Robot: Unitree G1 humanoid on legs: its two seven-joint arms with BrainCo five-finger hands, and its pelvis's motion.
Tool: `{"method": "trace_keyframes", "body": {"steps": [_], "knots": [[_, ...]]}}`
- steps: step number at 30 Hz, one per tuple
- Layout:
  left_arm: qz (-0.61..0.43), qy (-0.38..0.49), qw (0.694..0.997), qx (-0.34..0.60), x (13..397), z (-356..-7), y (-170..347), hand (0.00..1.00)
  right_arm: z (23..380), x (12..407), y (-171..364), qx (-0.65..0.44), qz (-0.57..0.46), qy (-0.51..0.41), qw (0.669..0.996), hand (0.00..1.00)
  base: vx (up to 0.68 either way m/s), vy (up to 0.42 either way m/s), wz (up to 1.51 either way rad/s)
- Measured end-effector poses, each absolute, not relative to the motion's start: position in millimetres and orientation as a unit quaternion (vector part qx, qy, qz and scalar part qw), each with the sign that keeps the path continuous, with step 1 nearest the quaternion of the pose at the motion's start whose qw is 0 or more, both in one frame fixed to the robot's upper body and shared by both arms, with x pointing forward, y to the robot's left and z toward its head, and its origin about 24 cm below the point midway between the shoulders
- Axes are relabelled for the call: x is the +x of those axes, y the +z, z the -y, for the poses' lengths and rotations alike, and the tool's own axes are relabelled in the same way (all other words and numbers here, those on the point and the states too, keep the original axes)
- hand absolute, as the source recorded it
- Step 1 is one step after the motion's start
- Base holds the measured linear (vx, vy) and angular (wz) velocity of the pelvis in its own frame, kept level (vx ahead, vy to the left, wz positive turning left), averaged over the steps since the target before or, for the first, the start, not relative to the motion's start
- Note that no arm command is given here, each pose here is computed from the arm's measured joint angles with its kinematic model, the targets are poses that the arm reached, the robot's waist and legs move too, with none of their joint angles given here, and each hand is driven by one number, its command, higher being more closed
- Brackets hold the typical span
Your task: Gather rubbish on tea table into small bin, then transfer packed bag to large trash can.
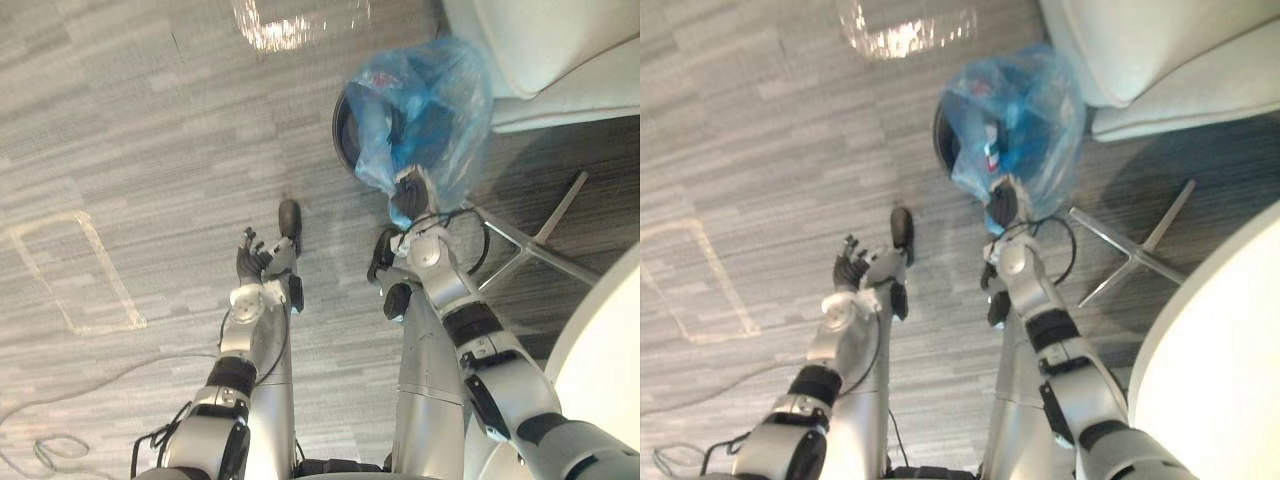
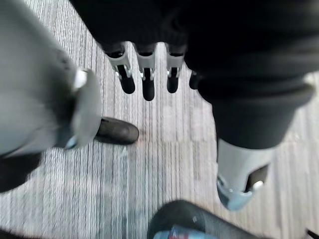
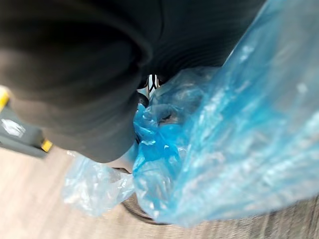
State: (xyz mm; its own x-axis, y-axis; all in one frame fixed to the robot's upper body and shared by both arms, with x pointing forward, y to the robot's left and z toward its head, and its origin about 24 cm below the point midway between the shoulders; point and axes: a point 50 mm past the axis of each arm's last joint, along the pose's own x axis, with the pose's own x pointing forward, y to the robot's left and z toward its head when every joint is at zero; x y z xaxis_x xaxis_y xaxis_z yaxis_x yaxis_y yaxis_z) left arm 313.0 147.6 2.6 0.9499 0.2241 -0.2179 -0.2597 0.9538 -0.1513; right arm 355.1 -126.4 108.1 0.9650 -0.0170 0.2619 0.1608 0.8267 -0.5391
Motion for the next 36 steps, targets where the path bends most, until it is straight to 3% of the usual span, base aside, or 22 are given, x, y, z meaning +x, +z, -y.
{"method": "trace_keyframes", "body": {"steps": [8, 18, 36], "knots": [[-0.215, 0.122, 0.968, -0.048, 267.5, -154.9, -55.9, 0.0, 114.4, 312.9, 42.7, -0.192, 0.017, 0.003, 0.981, 1.0, 0.05, -0.005, -0.04], [-0.321, 0.092, 0.943, -0.009, 209.3, -148.7, -103.3, 0.0, 110.0, 253.8, -10.3, -0.148, -0.079, 0.067, 0.984, 1.0, 0.13, -0.014, -0.07], [-0.403, 0.056, 0.908, 0.105, 160.7, -183.0, -132.0, 0.0, 122.4, 239.4, -42.1, -0.195, -0.137, 0.142, 0.961, 1.0, 0.04, 0.039, -0.06]]}}
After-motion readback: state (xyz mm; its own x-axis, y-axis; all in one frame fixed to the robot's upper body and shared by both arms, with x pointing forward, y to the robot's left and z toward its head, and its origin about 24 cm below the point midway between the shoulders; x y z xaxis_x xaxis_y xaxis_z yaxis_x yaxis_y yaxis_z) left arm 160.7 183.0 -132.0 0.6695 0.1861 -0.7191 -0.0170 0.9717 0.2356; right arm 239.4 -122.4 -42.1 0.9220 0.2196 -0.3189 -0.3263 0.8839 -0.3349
